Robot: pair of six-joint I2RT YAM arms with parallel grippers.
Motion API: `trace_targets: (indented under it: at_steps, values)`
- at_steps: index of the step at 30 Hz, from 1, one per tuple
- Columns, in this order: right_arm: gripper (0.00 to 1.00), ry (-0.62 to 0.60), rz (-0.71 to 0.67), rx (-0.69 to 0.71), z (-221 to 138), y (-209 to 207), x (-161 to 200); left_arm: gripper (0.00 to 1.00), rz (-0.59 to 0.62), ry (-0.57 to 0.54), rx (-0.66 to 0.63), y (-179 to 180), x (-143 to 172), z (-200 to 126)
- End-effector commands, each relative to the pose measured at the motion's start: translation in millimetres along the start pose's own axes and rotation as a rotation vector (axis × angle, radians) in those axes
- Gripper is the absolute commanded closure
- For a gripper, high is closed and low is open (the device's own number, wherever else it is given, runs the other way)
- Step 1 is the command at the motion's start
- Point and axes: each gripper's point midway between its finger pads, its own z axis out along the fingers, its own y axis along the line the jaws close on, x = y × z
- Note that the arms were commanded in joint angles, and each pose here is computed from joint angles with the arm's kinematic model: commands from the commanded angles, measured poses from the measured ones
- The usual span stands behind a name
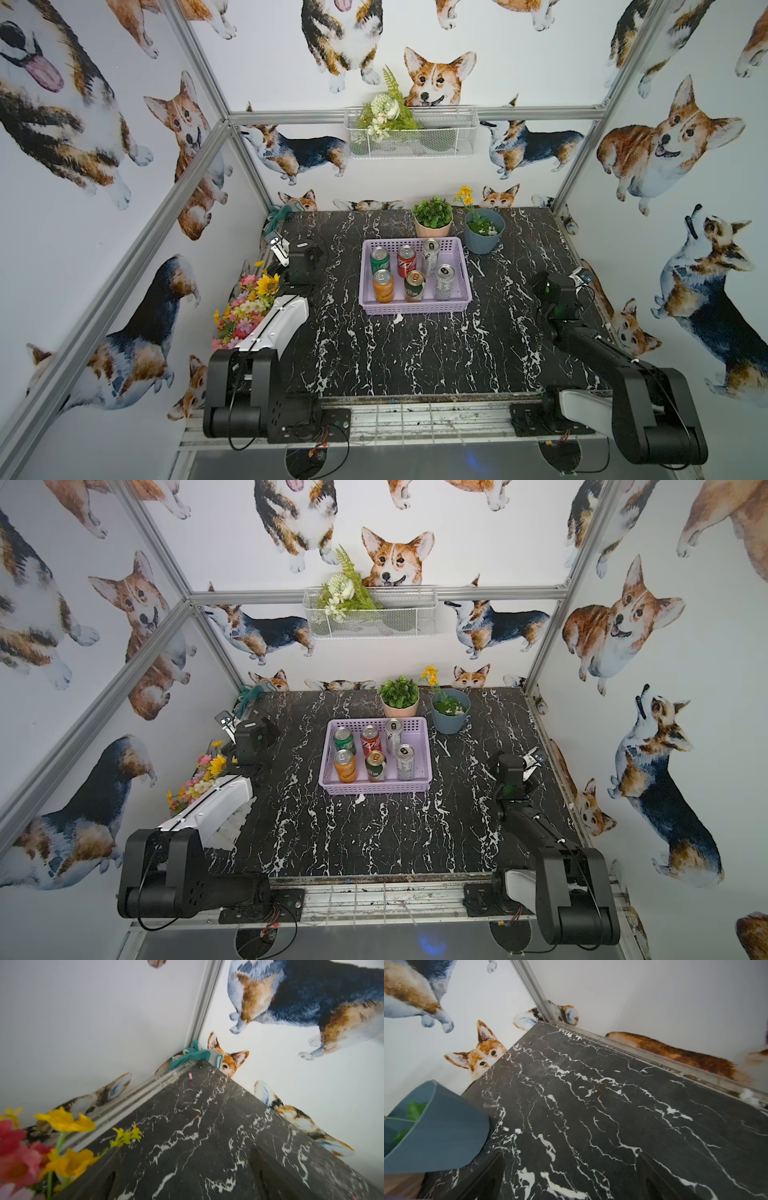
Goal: Take out the drinks from the basket
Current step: Pick up the drink from the basket.
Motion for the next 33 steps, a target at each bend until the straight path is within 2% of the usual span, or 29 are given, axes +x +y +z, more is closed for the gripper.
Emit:
trace_targets:
  at_steps: [1, 3, 6, 9, 13, 16, 19, 21, 24, 30, 33]
  values:
    - [0.0, 0.108, -0.016, -0.231, -8, 50, 6, 0.0, -0.098, 0.1, 0.132, -21, 6, -13]
    - [0.0, 0.124, -0.058, -0.311, -16, 74, 8, 0.0, -0.107, 0.136, 0.196, -34, 6, -22]
    - [0.0, 0.144, -0.165, -0.499, -44, 132, 14, 0.0, -0.084, 0.222, 0.273, -56, 15, -33]
    - [0.0, 0.249, -0.319, -0.569, -55, 178, 51, 0.0, -0.04, 0.278, 0.324, -73, 29, -47]
    - [0.0, 0.298, -0.5, -0.557, -65, 221, 83, 0.0, 0.076, 0.293, 0.405, -106, 43, -75]
    - [0.0, 0.274, -0.503, -0.547, -68, 233, 86, 0.0, 0.154, 0.329, 0.516, -133, 55, -88]
    - [0.0, 0.256, -0.476, -0.556, -70, 237, 84, 0.0, 0.268, 0.428, 0.589, -159, 88, -97]
    - [0.0, 0.25, -0.471, -0.548, -69, 236, 83, 0.02, 0.346, 0.487, 0.576, -167, 115, -100]
    - [0.0, 0.242, -0.472, -0.531, -67, 235, 80, 0.05, 0.415, 0.527, 0.542, -170, 140, -106]
    - [0.0, 0.233, -0.482, -0.505, -67, 231, 75, 0.08, 0.548, 0.554, 0.438, -163, 165, -112]
    - [0.0, 0.227, -0.479, -0.504, -68, 230, 73, 0.1, 0.561, 0.569, 0.397, -154, 172, -112]
